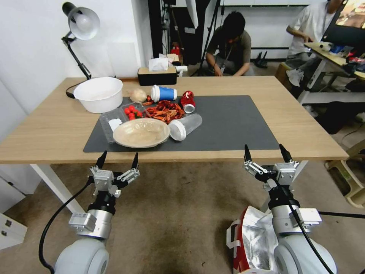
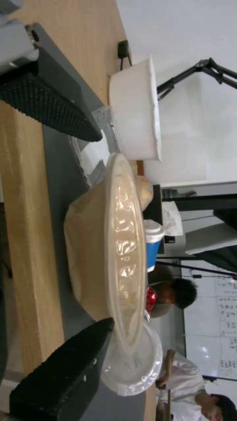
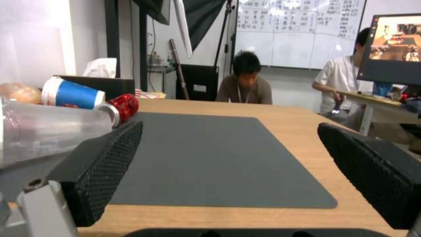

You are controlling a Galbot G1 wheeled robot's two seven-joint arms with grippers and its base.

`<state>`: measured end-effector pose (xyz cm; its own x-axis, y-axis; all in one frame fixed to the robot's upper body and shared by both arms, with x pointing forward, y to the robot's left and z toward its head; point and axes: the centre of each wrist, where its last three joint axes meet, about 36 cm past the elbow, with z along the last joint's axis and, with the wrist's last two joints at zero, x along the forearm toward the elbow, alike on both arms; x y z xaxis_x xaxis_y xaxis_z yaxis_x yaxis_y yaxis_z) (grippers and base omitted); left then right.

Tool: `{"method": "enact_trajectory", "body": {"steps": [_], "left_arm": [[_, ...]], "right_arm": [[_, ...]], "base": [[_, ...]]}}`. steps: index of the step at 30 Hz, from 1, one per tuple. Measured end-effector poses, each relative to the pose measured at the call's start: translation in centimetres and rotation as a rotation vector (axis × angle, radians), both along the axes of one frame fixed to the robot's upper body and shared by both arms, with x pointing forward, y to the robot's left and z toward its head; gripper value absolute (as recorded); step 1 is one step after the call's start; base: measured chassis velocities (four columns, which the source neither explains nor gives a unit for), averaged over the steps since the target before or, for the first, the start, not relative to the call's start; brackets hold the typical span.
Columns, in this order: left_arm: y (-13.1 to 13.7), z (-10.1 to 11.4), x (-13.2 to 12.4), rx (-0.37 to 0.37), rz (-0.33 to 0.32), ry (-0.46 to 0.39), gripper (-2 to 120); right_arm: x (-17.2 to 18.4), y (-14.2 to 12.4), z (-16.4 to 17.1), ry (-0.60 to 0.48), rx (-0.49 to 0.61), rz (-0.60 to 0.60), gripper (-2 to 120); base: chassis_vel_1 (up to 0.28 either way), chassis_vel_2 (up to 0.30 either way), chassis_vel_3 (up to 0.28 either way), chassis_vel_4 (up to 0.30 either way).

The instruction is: Pick up the food delivery bag from the floor and place it on the table.

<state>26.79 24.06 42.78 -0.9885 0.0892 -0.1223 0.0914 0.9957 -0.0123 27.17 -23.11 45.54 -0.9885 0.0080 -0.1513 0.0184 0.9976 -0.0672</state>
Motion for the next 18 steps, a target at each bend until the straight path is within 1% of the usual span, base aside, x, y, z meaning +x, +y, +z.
{"method": "enact_trajectory", "body": {"steps": [18], "left_arm": [[-0.15, -0.6, 0.03, -0.001, -0.006, 0.019, 100]], "right_arm": [[-0.11, -0.08, -0.02, 0.001, 0.002, -0.019, 100]], "base": [[0.0, 0.0, 0.0, 0.0]]}}
